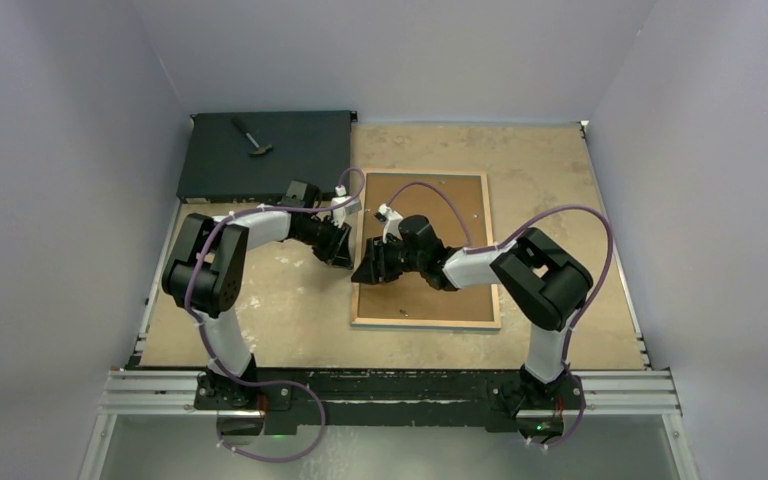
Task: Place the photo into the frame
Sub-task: Install the photo frame at the center of the board.
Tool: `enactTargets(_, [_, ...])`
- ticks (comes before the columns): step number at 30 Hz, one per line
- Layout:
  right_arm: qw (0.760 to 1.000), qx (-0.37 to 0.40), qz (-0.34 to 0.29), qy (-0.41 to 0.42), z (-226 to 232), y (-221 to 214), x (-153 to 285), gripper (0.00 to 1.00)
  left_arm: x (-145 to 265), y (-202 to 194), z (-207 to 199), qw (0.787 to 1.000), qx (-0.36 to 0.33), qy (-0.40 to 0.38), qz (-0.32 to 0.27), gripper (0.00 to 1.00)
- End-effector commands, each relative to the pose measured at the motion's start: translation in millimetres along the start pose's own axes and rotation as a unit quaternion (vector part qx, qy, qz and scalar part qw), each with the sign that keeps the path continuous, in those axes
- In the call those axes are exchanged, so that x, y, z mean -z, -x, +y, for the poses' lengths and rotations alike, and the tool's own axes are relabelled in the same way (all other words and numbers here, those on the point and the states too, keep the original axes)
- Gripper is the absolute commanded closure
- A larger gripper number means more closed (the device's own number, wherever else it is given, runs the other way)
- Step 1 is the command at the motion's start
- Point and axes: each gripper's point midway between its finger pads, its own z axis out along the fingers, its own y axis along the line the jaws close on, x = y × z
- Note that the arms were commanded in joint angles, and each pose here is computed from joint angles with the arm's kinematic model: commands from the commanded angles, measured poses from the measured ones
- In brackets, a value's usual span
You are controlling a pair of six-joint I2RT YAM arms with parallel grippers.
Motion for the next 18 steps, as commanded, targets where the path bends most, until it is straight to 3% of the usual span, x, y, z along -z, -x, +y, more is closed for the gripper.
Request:
enactTargets(1, [1.0,-0.006,-0.01,-0.02,-9,-3,-3,0.5,-3,-1,0,1.0,-0.013,-0.005,0.002,0.78])
enactTargets(18, [0.999,-0.011,-0.045,-0.017,2,5,-9,0.53,-3,-2,-2,1.0,-0.014,-0.011,0.002,0.79])
